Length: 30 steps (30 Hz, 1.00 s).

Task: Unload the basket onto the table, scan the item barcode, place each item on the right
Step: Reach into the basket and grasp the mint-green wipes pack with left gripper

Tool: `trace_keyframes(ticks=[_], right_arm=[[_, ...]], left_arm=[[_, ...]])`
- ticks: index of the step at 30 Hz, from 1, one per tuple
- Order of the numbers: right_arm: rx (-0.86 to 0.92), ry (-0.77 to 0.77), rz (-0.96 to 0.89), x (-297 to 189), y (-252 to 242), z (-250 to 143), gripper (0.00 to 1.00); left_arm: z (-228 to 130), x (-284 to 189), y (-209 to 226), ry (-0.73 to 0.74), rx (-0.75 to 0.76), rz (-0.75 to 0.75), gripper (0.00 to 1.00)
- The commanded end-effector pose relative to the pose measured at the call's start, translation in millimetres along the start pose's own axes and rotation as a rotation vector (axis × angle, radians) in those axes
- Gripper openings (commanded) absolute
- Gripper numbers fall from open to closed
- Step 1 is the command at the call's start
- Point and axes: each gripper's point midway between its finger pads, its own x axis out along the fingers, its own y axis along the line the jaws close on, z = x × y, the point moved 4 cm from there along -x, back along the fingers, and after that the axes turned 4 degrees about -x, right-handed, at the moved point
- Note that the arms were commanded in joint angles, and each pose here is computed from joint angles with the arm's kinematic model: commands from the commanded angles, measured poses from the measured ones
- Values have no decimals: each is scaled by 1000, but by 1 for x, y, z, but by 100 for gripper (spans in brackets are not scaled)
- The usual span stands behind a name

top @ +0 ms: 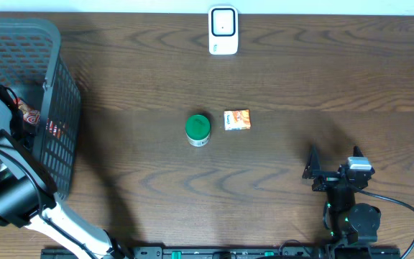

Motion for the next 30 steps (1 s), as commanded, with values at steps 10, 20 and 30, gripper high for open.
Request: trace_keyframes(ticks=[10,20,30], right_arm=[[-5,-2,0,0,0,0,99],[-5,-2,0,0,0,0,99],[-5,-2,0,0,0,0,99]], left_arm=[[-29,41,3,63,18,43,100],[-42,59,15,118,-13,62,34],[-29,37,8,126,-38,-39,7]])
